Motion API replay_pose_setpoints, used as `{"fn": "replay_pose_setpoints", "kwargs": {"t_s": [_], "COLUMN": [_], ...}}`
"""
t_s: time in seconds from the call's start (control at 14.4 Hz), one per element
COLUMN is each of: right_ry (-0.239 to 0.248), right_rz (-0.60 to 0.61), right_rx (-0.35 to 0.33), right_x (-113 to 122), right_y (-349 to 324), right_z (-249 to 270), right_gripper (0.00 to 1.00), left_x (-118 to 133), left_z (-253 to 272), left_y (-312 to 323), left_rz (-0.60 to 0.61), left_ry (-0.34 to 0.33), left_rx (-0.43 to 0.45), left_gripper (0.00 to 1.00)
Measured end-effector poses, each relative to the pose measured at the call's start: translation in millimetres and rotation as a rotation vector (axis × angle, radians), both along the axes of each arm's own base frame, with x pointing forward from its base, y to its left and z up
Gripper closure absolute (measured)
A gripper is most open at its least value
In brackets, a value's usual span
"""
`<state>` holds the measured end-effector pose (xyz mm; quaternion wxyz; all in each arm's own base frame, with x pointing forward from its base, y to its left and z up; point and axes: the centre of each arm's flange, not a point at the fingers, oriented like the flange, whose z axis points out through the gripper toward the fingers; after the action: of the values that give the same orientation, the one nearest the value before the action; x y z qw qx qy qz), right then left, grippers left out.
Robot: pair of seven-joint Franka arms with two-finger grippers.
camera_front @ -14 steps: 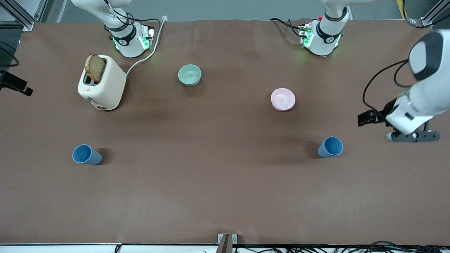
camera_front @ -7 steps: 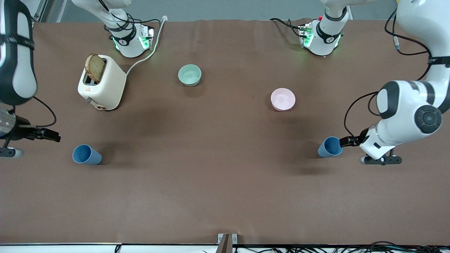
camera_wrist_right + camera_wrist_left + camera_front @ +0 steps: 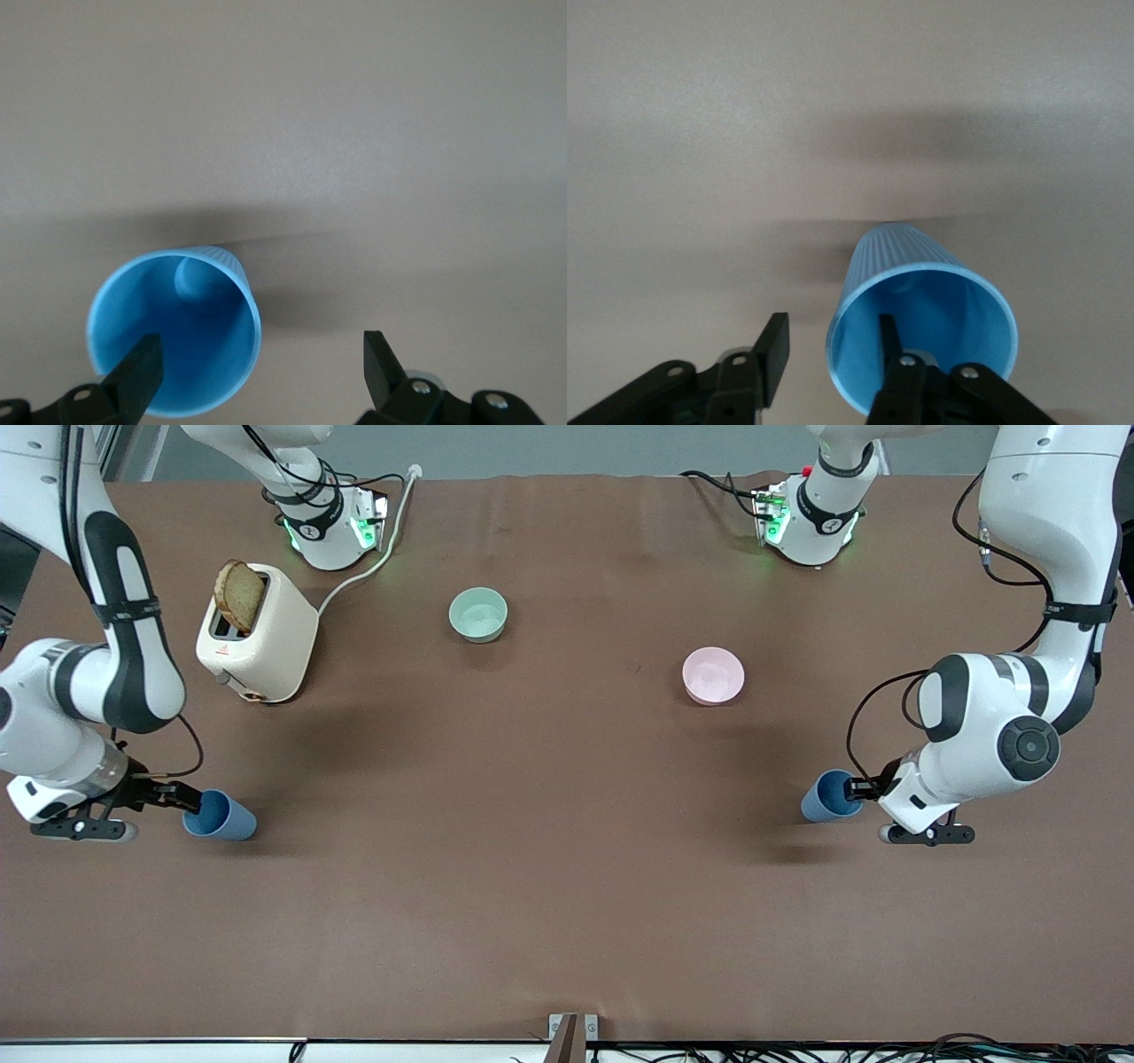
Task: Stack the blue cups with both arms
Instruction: 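Grasp the blue cups with the right gripper and the left gripper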
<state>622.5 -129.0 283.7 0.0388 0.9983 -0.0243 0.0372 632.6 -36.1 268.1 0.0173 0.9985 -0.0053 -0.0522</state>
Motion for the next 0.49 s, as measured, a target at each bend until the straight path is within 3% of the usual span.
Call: {"fn": "replay_pose_setpoints", "kwargs": {"t_s": [0.28, 0.42, 0.49], "right_ry": [-0.012, -0.009, -0.009], "right_rz": [-0.057, -0.059, -0.055], "right_rx": [0.056, 0.060, 0.059], "right_x": [1, 2, 3], "right_y": [2, 4, 4], "right_z": [-25, -34, -37], "right_gripper": [0.01, 0.05, 0.16], "left_x": [1, 4, 5], "left_z": [-3, 9, 19], "left_y": [-2, -9, -19], "left_rz": [-0.001, -0.007, -0.005], "left_ry": [0.001, -0.020, -0.035], "left_rx": [-0.005, -0.008, -0.015], "left_gripper": [0.96, 0.95, 0.95]}}
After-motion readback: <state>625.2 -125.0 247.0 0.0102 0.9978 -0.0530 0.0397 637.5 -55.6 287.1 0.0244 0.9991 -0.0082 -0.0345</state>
